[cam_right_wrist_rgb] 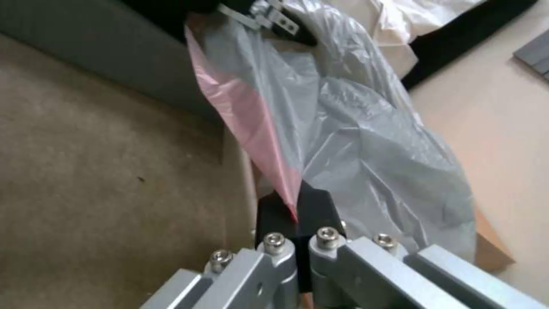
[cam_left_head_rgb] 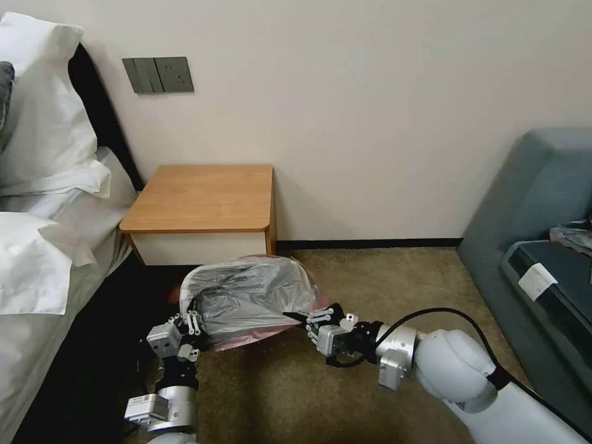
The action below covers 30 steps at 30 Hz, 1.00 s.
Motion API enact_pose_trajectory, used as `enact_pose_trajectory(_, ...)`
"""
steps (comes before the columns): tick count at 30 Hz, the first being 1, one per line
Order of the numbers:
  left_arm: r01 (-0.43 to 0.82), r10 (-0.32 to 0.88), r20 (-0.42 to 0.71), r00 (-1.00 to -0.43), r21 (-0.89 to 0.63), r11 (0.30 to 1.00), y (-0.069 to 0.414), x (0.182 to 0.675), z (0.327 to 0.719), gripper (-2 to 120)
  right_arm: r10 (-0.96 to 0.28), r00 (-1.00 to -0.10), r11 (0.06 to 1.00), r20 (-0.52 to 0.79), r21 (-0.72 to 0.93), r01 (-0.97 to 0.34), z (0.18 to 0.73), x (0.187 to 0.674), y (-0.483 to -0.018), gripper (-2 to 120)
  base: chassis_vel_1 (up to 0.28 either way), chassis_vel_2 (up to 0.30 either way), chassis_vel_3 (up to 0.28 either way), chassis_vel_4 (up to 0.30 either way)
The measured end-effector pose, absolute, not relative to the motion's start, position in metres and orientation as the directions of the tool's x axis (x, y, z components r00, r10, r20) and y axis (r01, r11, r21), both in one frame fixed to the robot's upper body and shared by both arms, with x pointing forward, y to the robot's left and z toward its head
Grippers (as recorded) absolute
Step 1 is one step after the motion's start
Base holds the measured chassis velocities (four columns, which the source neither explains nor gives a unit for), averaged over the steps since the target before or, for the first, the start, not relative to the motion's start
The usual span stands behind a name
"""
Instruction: Pick up the garbage bag from the table and place it over the trash can.
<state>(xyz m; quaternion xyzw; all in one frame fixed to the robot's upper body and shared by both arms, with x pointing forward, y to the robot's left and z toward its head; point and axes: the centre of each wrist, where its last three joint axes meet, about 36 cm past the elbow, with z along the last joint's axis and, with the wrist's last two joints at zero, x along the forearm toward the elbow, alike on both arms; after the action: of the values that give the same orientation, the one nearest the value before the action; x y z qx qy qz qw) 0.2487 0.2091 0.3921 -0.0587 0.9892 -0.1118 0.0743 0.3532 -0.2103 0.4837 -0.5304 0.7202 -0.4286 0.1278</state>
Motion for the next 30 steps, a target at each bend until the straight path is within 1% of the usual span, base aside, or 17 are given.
enact_pose_trajectory(11,-0.103,-0.139,-0.135,-0.981,-0.246,0.964,0.209,0.249,0.396,7,-0.891,-0.353,0.048,0.287,-0.713,-0.700,0.476,0.340,-0.212,0,0.000,0.000,0.000,0.000)
enact_pose_trajectory(17,-0.100,-0.140,-0.125,-0.982,-0.284,0.954,0.206,0.247,0.401,7,-0.884,-0.354,0.042,0.306,-0.702,-0.711,0.464,0.336,-0.219,0,0.000,0.000,0.000,0.000)
enact_pose_trajectory(23,-0.103,-0.144,-0.081,-0.986,-0.378,0.920,0.202,0.243,0.409,7,-0.874,-0.365,0.048,0.320,-0.691,-0.721,0.449,0.336,-0.227,0,0.000,0.000,0.000,0.000)
enact_pose_trajectory(30,-0.105,-0.142,-0.063,-0.988,-0.403,0.909,0.202,0.241,0.412,7,-0.872,-0.374,0.059,0.316,-0.690,-0.721,0.444,0.342,-0.231,0,0.000,0.000,0.000,0.000)
